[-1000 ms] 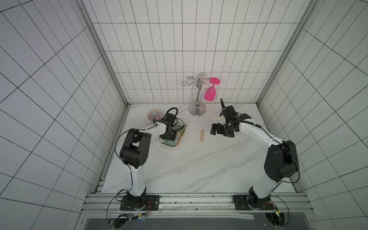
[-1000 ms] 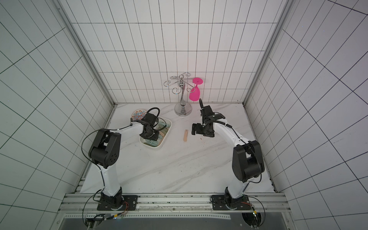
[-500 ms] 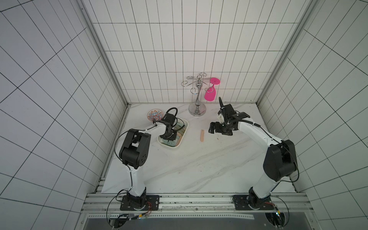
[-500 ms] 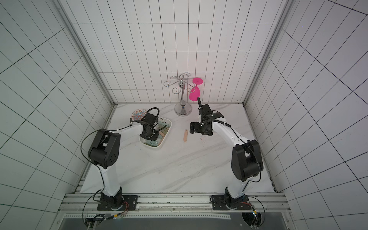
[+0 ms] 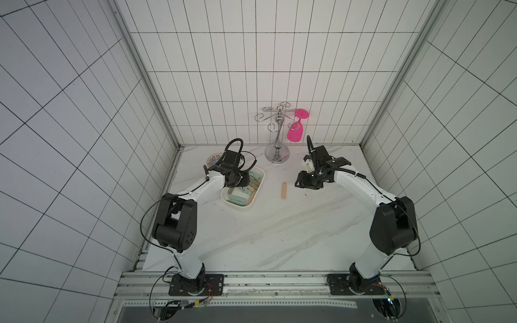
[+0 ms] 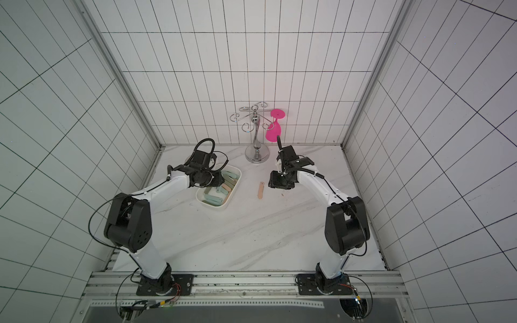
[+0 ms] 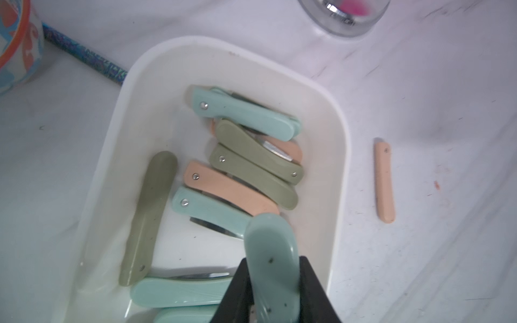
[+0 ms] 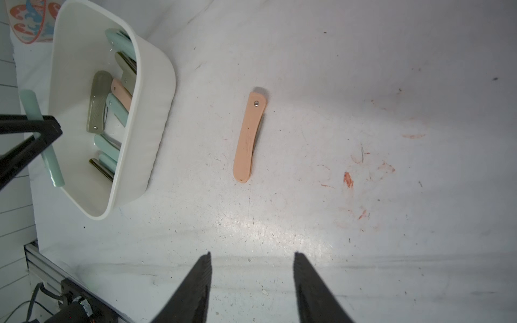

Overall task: Take the fruit knife out of the storage box
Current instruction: Pick up the fruit knife from the storage box, then place the fruit knife at the center of the board.

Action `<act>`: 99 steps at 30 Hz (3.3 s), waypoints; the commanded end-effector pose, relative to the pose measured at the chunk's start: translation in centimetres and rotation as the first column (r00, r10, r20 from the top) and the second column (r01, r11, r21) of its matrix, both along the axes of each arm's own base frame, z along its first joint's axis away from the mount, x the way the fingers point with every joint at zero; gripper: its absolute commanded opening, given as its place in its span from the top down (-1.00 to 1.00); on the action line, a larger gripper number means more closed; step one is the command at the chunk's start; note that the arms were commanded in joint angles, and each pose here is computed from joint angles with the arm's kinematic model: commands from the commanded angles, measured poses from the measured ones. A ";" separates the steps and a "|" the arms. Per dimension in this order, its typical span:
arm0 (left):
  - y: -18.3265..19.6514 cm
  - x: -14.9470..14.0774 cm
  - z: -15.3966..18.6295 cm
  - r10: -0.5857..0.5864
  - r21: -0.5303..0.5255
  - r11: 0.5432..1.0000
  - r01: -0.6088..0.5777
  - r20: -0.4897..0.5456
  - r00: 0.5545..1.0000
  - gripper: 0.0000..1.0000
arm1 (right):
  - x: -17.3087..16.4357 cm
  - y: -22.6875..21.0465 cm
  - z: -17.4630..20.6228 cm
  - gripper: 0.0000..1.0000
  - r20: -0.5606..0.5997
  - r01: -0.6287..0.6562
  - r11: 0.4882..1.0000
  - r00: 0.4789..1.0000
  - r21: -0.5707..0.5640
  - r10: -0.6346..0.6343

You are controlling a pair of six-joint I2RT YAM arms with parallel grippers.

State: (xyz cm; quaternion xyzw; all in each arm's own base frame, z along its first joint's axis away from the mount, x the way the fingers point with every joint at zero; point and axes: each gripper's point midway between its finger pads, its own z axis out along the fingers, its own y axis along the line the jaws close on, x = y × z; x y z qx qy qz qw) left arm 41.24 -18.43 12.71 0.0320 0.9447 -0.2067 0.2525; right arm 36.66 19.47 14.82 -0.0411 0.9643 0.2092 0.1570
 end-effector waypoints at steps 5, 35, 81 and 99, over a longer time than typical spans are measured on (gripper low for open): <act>-3.9 0.2 5.8 0.074 -0.403 0.914 -0.051 0.041 0.996 0.69 | -0.6 4.9 6.1 0.34 0.095 -0.152 0.962 0.987 0.228 0.133; -11.9 -1.7 8.2 0.060 -0.595 0.802 -0.051 -0.005 0.998 0.73 | -2.0 12.0 8.3 0.21 0.209 -0.319 0.890 0.942 0.324 0.262; -4.2 -1.5 5.9 0.159 -0.423 0.898 -0.125 0.045 0.986 -0.45 | 1.0 4.0 2.4 1.00 0.018 -0.022 0.954 1.000 0.299 0.018; -1.8 -2.2 3.6 0.150 -0.343 0.930 -0.130 0.034 0.988 -0.41 | 3.8 1.3 -10.1 1.00 -0.124 0.081 0.978 0.991 0.191 -0.058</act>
